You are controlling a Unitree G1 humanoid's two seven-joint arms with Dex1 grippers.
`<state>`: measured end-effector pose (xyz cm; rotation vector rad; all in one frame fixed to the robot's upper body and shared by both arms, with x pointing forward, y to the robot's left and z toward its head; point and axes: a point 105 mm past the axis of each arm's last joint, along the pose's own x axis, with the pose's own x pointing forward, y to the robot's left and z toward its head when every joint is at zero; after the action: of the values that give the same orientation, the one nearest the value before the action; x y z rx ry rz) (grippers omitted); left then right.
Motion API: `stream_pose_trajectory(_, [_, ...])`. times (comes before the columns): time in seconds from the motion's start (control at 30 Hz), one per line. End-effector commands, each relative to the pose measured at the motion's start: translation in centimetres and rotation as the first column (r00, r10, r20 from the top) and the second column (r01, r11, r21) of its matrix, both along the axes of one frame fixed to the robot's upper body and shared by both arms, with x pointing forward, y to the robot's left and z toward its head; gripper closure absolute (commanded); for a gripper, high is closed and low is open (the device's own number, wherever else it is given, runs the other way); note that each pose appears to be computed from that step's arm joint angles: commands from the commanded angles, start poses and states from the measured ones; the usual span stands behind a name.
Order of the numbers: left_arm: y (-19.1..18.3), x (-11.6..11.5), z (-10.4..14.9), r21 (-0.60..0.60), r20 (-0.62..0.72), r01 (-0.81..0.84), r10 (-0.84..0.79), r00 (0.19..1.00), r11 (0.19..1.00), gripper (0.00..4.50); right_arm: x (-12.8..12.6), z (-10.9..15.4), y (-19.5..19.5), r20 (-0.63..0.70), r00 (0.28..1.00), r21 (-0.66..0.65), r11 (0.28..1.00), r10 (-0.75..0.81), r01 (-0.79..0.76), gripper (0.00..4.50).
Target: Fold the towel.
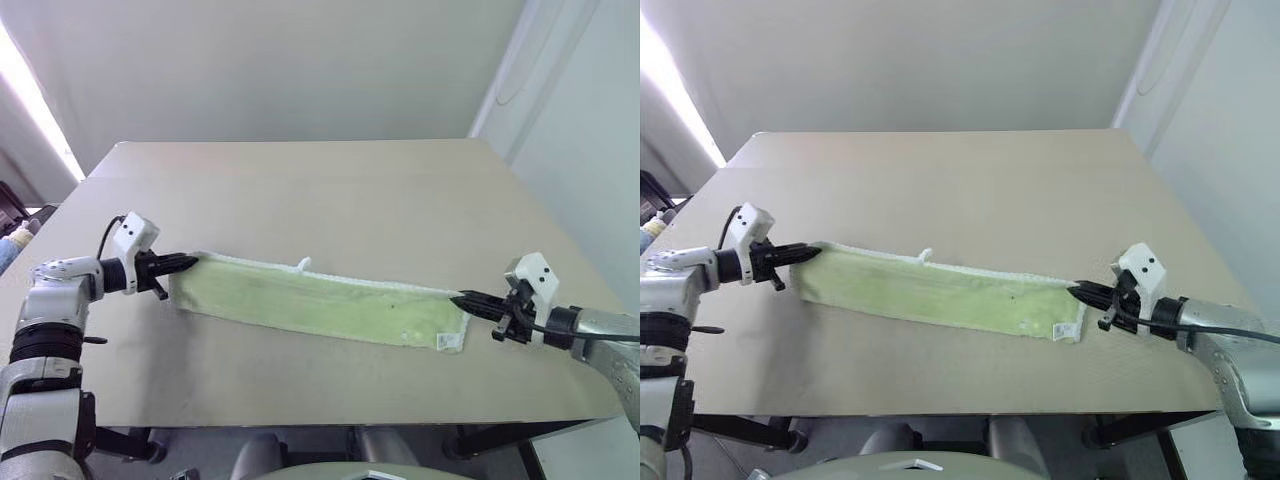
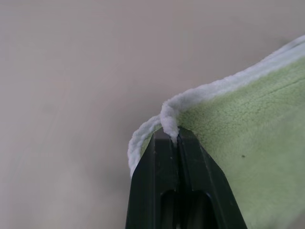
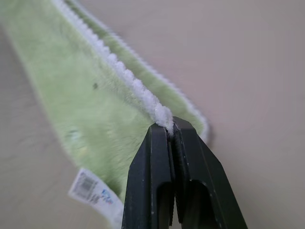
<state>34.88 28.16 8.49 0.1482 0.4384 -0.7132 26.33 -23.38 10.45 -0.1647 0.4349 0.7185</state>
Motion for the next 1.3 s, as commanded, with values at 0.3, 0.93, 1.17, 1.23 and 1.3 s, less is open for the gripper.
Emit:
stream_pose_trajectory(0.3, [0.0, 2.3, 0.0, 0.061, 0.068, -0.062, 0.058, 0.996, 0.996, 4.50, 2.6, -1.3, 1.1, 0.010, 0.999, -0.047, 0.998, -0.037, 0.037, 4.48])
stream_pose_trajectory(0.93, [-0.5, 2.7, -1.4, 0.083, 0.025, -0.073, 0.071, 0.997, 0.994, 3.16, 5.4, -2.9, 0.4, -0.013, 0.992, -0.079, 0.989, -0.123, 0.122, 3.12])
stream_pose_trajectory(1.17, [0.7, 3.5, -0.6, 0.117, 0.071, -0.159, 0.152, 0.986, 0.980, 0.73, 6.3, -0.9, -0.7, 0.037, 0.978, -0.010, 0.978, -0.207, 0.207, 0.62])
stream_pose_trajectory(1.23, [1.2, 4.0, 0.6, 0.088, 0.101, -0.196, 0.187, 0.977, 0.977, 0.69, 6.6, 0.3, -1.6, 0.027, 0.961, 0.062, 0.960, -0.274, 0.272, 0.04])
stream_pose_trajectory(1.3, [1.7, 4.4, 1.9, 0.062, 0.132, -0.219, 0.209, 0.969, 0.974, 0.69, 6.5, 1.4, -2.3, -0.042, 0.945, 0.175, 0.929, -0.323, 0.326, 0.04])
